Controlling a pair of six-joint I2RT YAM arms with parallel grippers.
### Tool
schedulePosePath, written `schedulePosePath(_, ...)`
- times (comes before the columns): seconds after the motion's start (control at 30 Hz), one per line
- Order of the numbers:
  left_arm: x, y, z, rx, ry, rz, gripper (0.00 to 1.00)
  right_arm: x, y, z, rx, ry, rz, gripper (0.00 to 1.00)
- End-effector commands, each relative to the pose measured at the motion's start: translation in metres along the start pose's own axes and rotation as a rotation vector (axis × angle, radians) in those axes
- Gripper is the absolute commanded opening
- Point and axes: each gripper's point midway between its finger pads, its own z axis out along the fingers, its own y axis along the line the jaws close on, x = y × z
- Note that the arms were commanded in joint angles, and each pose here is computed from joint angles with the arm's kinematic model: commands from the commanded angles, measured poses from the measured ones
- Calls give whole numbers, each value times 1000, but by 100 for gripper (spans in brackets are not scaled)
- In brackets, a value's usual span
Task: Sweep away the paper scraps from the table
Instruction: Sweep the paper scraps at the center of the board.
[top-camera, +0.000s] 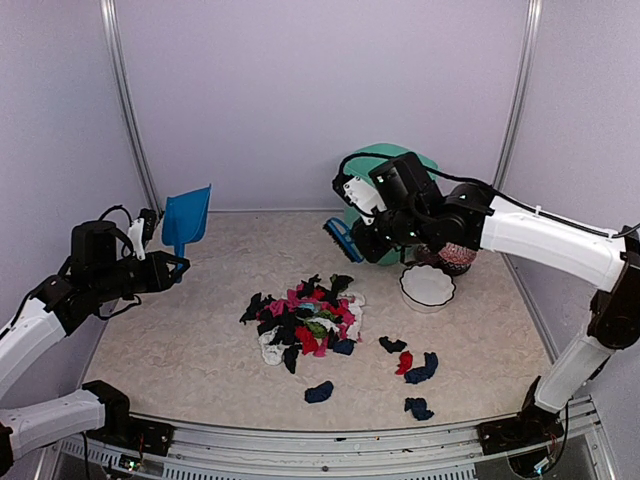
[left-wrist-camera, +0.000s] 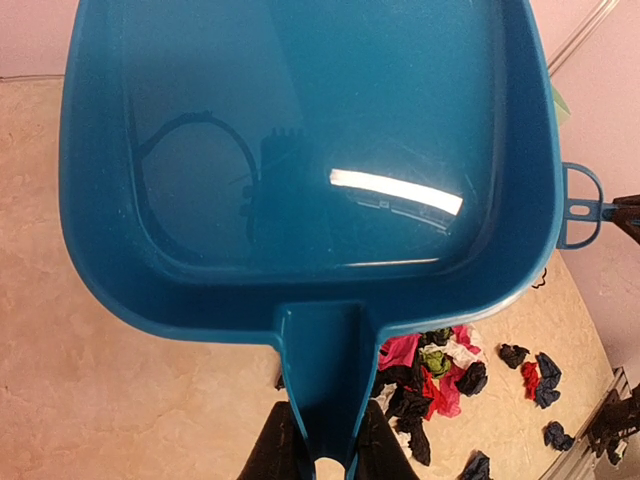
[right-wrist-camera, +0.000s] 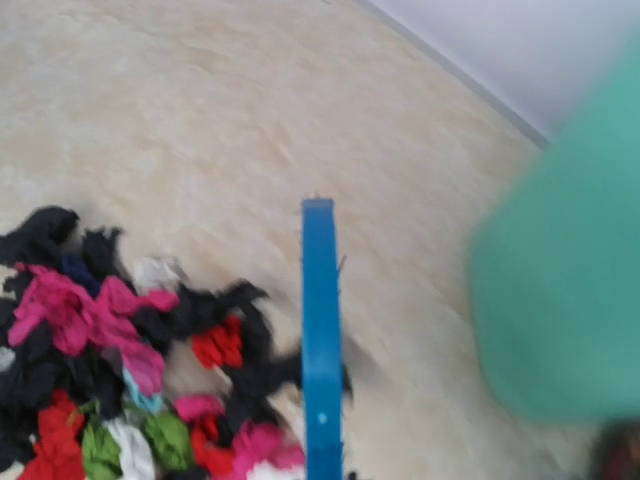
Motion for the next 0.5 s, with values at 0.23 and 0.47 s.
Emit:
schedulePosePath(0.23,-2,-8,1,55,-12,4,0,100,-31,-106,103,300,399,0)
schedulePosePath(0.47,-1,-9,1,63,-8,3,0,176,-15,-146,84,542,660,0)
